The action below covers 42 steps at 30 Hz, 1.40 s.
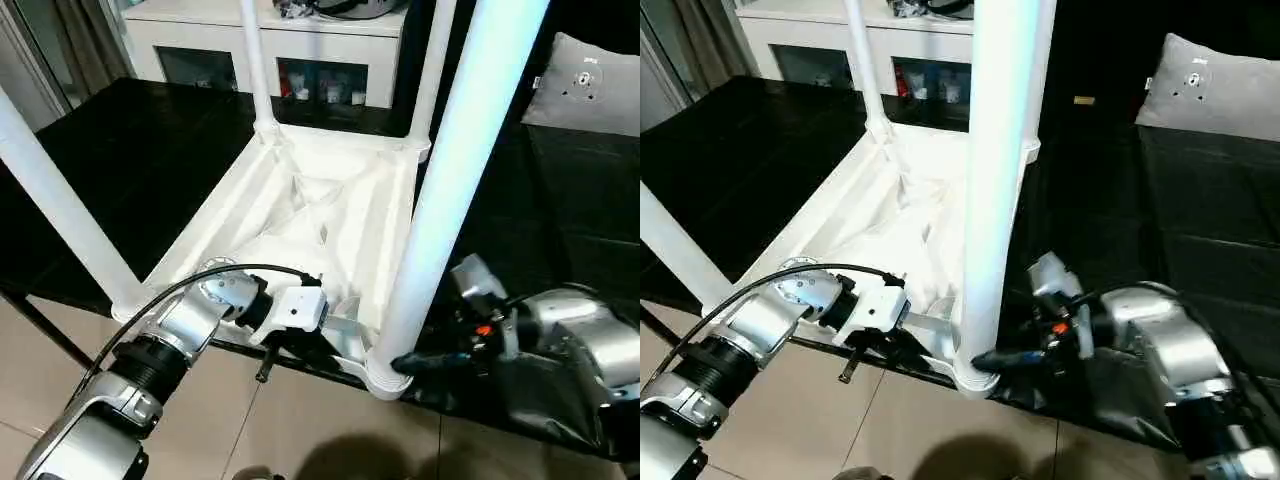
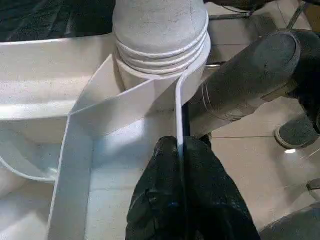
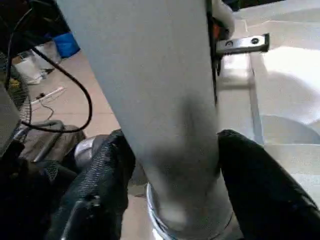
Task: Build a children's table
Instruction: Rotate leg to tighten
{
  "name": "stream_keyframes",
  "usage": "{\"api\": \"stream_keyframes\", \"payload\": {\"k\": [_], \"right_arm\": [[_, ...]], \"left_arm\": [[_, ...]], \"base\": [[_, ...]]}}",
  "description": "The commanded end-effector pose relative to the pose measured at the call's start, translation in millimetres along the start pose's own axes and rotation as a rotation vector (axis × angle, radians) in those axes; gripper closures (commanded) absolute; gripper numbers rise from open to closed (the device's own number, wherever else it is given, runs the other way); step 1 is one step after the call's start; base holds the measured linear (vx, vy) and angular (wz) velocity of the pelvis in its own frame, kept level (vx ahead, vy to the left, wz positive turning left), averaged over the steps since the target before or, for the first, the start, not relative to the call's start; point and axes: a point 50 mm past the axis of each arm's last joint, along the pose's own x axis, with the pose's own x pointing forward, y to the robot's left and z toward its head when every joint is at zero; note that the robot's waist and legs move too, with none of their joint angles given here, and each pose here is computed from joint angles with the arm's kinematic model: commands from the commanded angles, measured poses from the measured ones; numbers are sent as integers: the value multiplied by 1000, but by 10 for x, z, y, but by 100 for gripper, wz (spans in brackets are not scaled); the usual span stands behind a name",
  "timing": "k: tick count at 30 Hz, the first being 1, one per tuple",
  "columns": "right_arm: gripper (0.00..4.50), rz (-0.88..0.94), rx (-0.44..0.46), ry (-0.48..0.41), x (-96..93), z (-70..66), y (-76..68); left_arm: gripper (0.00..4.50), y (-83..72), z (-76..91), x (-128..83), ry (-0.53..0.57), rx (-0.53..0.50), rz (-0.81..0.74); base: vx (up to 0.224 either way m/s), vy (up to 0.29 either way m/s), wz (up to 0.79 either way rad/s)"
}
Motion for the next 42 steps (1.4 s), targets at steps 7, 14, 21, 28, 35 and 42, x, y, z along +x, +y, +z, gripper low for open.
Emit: {"api": "stream_keyframes", "payload": {"k": [7,14,21,28,35,42], "right_arm": [[235,34,40,-74,53,51,82],[245,-305,64,-136,341,44,8],[251,-858,160,-221,501,123,-312],[162,-981,132,-284,568,246,-388],[103,-874,40,-286,402,222,-287],[47,-712,-118,-145,-44,80,-180]], "left_arm": [[450,79,44,-30,-32,-24,79],[450,261,195,0,-163,-147,297],[450,473,397,180,-218,-241,506],[450,601,500,299,-192,-243,607],[450,541,400,198,-162,-180,555],[450,310,112,78,-82,-103,378]], "base": [[0,0,0],[0,0,0],[0,0,0],[0,0,0],[0,0,0],[0,0,0]]}}
